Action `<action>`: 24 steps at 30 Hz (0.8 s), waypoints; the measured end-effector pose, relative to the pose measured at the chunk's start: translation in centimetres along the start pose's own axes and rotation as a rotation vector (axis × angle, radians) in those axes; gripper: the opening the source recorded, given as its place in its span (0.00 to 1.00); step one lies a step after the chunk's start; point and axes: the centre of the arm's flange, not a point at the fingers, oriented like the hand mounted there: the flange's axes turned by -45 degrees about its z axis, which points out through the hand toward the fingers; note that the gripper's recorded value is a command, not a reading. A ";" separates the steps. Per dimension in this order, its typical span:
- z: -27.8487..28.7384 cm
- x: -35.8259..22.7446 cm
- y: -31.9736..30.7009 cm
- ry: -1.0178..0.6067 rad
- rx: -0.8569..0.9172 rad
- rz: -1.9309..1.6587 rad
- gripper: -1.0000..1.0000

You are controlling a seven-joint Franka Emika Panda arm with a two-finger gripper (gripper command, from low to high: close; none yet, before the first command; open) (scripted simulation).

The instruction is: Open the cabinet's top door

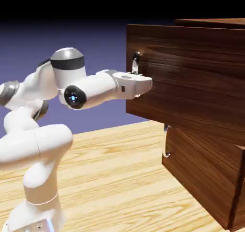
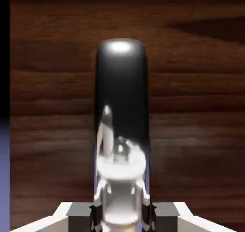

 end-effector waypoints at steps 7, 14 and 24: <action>-4.6 0.0 2.1 0.000 0.125 0.000 0.00; -8.7 0.0 4.6 0.000 0.241 0.000 0.00; -14.0 0.0 9.0 0.000 0.410 0.000 0.00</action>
